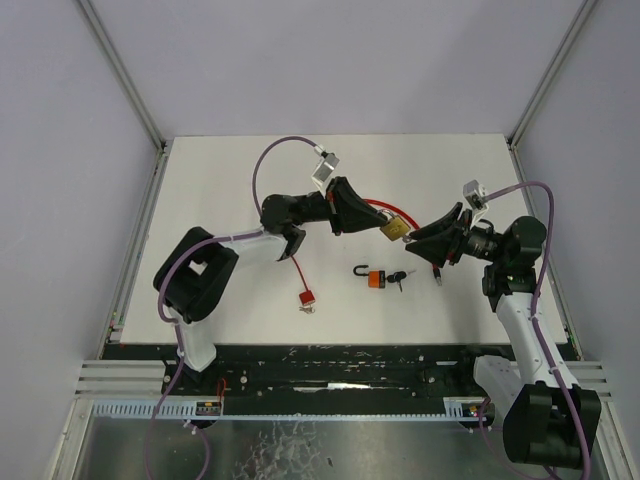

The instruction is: Lock with the key

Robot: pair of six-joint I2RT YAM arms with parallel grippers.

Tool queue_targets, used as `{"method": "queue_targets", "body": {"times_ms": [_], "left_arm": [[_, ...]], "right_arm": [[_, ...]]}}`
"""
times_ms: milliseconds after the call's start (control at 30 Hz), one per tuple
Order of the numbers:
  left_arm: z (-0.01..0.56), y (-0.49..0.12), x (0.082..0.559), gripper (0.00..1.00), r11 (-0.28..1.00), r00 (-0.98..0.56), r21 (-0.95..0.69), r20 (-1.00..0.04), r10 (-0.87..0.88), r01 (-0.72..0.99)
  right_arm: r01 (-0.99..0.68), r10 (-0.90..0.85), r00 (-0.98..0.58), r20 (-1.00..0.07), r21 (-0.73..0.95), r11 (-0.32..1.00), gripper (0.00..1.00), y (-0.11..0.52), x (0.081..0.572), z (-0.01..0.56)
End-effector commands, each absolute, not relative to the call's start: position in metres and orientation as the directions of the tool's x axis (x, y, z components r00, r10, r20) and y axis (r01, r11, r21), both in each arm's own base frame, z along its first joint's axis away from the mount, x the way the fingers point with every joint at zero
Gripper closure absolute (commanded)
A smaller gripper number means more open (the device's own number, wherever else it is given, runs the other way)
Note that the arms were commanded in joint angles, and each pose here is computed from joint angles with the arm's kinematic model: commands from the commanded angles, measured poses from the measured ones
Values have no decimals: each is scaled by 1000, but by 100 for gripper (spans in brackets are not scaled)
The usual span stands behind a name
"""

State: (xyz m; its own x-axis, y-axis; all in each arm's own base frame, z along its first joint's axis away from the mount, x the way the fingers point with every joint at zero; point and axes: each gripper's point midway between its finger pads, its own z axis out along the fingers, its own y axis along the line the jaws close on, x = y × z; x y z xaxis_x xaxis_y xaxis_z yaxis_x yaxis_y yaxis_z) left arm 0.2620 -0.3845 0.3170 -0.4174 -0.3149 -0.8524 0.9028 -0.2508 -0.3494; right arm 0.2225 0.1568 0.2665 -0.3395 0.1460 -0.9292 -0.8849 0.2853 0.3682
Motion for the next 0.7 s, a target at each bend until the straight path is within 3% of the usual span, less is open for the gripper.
{"method": "queue_targets", "body": {"times_ms": [0, 167, 300, 667], "left_arm": [[342, -384, 255, 100, -281, -340, -243, -859, -382, 928], [341, -387, 254, 100, -286, -344, -245, -859, -380, 926], [341, -388, 254, 100, -285, -342, -242, -858, -383, 928], [339, -390, 258, 100, -277, -347, -251, -852, -391, 928]], "right_arm": [[-917, 135, -276, -952, 303, 261, 49, 159, 217, 279], [-916, 141, -270, -953, 299, 266, 51, 159, 218, 280], [-913, 145, -275, -951, 305, 272, 60, 159, 219, 275], [-920, 134, -266, -955, 293, 262, 71, 161, 217, 274]]}}
